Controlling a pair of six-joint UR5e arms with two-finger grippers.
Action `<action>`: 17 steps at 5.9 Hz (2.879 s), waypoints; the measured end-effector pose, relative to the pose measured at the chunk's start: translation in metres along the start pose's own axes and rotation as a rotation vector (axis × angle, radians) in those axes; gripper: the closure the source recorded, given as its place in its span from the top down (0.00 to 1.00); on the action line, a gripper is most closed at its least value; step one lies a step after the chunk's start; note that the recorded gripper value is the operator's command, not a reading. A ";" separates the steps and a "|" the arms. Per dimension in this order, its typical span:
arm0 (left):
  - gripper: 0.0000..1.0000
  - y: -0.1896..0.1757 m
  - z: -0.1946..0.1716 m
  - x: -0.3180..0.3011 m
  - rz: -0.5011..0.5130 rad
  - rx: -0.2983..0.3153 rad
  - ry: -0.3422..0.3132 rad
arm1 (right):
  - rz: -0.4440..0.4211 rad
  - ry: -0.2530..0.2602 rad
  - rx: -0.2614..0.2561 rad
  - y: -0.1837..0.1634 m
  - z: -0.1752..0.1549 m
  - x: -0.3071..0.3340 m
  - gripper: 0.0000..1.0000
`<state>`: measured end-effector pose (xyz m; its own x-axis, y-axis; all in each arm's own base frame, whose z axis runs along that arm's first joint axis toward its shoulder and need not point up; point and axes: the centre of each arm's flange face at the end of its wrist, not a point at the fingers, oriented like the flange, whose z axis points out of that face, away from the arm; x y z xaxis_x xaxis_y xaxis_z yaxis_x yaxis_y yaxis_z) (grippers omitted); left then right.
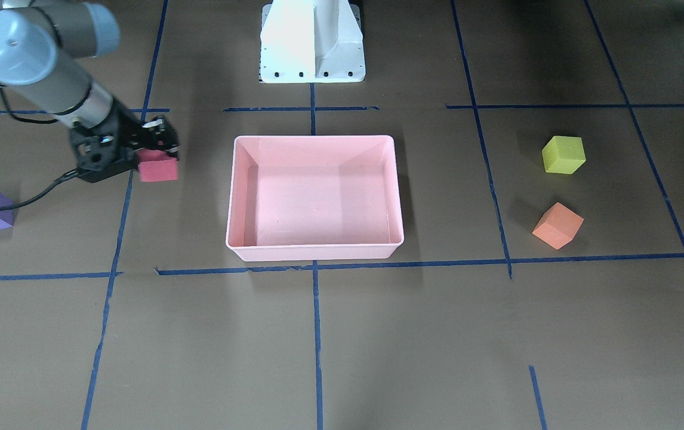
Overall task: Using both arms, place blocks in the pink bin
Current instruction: 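Lift the pink-red block and carry it over the pink bin, then open the right gripper to drop the block into the bin, then move the right gripper back over the purple block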
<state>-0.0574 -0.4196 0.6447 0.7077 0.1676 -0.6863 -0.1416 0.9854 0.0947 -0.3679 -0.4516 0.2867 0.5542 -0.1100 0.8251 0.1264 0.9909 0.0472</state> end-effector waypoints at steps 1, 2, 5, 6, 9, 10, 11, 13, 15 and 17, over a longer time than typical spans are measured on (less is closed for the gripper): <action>1.00 0.000 0.000 0.000 0.000 0.000 0.000 | 0.131 0.009 0.018 -0.001 -0.003 -0.069 0.18; 1.00 0.000 0.000 0.000 0.000 0.000 0.000 | 0.237 0.022 0.056 -0.001 -0.001 -0.124 0.90; 1.00 0.000 0.000 0.000 0.001 0.000 0.000 | 0.287 0.073 0.126 -0.010 0.007 -0.165 1.00; 1.00 0.000 0.000 0.000 0.001 0.000 0.000 | 0.188 0.114 0.127 -0.007 -0.012 -0.141 1.00; 1.00 -0.001 0.000 0.001 0.004 0.001 -0.001 | -0.118 0.178 0.075 -0.003 -0.082 0.005 1.00; 1.00 -0.004 -0.001 0.003 0.011 0.004 -0.002 | -0.190 0.215 0.061 -0.003 -0.095 0.064 1.00; 1.00 -0.018 -0.007 0.012 0.040 0.023 -0.004 | -0.251 0.244 0.038 -0.002 -0.110 0.126 1.00; 1.00 -0.051 -0.018 0.037 0.145 0.097 -0.015 | -0.311 0.268 -0.017 0.018 -0.115 0.227 1.00; 1.00 -0.058 -0.021 0.043 0.186 0.132 -0.019 | -0.309 0.261 0.010 0.027 -0.071 0.308 1.00; 1.00 -0.059 -0.022 0.044 0.191 0.137 -0.020 | -0.284 0.252 0.051 0.030 -0.029 0.369 1.00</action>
<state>-0.0333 -0.4708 0.5926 0.6907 0.3505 -0.6325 -0.1795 0.9304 0.3196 -0.1355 -0.4647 0.5759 0.6886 -0.3904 0.6111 0.2667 0.9200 0.2872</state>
